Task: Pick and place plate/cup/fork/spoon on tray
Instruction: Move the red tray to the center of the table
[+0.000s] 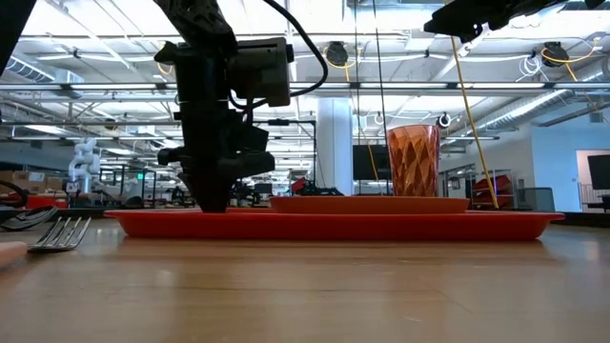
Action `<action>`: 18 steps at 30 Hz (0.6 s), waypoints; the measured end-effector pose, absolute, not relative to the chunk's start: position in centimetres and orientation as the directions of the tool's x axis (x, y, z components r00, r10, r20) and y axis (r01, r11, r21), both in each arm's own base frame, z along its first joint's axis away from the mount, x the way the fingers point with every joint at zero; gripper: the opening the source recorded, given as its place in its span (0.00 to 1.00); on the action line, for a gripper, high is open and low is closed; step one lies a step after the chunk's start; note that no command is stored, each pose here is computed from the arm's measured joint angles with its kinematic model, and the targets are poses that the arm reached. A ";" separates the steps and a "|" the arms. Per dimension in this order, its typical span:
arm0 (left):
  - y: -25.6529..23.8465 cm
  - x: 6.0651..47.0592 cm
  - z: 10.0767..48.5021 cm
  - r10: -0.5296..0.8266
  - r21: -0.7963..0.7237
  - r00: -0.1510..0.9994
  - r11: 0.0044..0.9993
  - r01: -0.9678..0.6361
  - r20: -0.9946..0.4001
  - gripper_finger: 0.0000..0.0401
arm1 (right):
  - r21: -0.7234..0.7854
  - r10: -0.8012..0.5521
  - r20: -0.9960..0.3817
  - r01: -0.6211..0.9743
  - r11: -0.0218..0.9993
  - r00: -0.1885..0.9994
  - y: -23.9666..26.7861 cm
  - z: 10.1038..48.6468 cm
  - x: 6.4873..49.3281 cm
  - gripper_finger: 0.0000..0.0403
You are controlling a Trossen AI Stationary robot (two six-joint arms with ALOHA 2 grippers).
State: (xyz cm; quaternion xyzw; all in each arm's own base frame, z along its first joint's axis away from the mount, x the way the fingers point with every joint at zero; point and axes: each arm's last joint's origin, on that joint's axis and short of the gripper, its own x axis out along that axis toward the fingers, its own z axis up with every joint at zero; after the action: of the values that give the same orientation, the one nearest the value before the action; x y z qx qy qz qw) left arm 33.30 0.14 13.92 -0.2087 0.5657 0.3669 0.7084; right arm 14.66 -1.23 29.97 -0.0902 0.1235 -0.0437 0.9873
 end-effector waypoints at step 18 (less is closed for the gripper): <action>0.1 33.3 13.9 0.308 0.138 0.093 0.652 -0.746 -0.947 0.04 | -0.189 -0.109 -0.236 0.064 0.980 0.966 -1.2 30.0 14.7 0.41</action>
State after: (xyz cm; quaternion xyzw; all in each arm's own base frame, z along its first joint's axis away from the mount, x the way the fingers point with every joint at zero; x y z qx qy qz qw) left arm 33.32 0.14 13.93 -0.1946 0.5631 0.3692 0.7132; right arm 14.66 -1.23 29.98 -0.0902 0.1234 -0.0437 0.9873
